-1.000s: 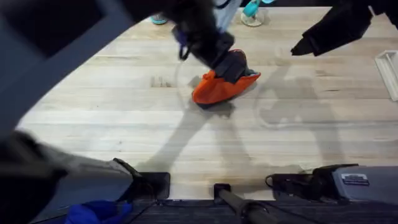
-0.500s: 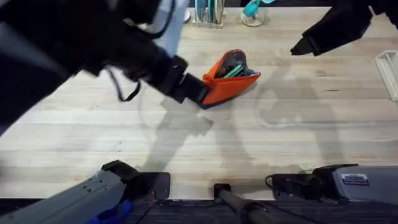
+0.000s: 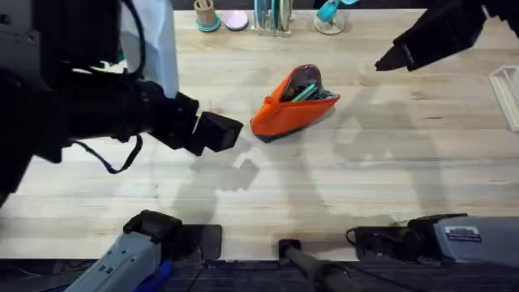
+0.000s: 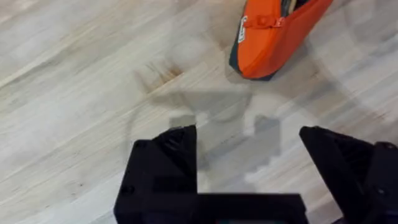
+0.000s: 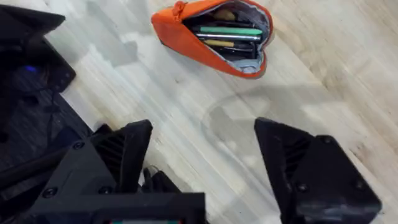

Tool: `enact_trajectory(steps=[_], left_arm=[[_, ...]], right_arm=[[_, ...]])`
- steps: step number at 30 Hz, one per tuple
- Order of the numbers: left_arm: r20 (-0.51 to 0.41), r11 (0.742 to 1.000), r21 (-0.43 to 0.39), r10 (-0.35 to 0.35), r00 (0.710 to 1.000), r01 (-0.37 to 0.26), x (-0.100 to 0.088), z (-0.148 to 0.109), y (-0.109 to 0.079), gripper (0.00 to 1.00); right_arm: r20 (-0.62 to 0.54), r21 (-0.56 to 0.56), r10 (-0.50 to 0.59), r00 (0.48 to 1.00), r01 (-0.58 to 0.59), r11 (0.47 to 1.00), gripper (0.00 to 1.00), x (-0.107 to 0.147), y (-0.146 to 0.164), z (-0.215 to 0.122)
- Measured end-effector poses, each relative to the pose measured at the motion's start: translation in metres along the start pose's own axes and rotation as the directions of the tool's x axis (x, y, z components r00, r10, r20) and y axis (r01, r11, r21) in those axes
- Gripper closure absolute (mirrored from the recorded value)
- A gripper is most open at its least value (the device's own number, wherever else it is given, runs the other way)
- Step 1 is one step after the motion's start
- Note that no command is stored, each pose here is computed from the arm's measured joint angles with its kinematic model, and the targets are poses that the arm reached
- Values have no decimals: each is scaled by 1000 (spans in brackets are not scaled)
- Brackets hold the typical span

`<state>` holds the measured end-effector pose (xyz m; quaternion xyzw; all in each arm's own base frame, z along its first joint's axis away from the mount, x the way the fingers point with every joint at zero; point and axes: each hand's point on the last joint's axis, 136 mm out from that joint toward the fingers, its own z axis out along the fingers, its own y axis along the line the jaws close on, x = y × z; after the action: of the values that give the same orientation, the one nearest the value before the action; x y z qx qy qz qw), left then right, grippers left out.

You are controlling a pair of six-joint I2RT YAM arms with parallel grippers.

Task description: Unzip the bag, pick up the pens from the table one at a time and place them inside, then zip the bag closed.

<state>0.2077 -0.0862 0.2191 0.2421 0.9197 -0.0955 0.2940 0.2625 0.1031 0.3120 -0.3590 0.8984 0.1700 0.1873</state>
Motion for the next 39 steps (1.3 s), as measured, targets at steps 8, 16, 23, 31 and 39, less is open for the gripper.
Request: enact_trajectory(steps=[8, 16, 23, 31, 39], left_arm=[[23, 1000, 16, -13, 1000, 13, -1, -2, 5, 8], [85, 996, 87, -12, 996, 5, -10, -6, 4, 8], [173, 982, 185, 4, 985, -37, -18, -6, -1, 8], [234, 954, 291, 7, 972, -77, -6, 18, -5, 8], [320, 940, 290, 83, 944, -181, -5, 37, 1, 7]], right_arm=[[0, -1, 7, 1000, -7, 1000, 6, 0, 0, 0], [4, -4, 21, 1000, -21, 1000, 6, -1, 1, 0], [38, -52, 24, 999, -22, 998, 6, -7, 9, 0], [110, -76, 115, 987, -107, 991, 6, -25, 8, -2], [125, -86, 167, 978, -157, 984, 6, -30, 7, -2]])
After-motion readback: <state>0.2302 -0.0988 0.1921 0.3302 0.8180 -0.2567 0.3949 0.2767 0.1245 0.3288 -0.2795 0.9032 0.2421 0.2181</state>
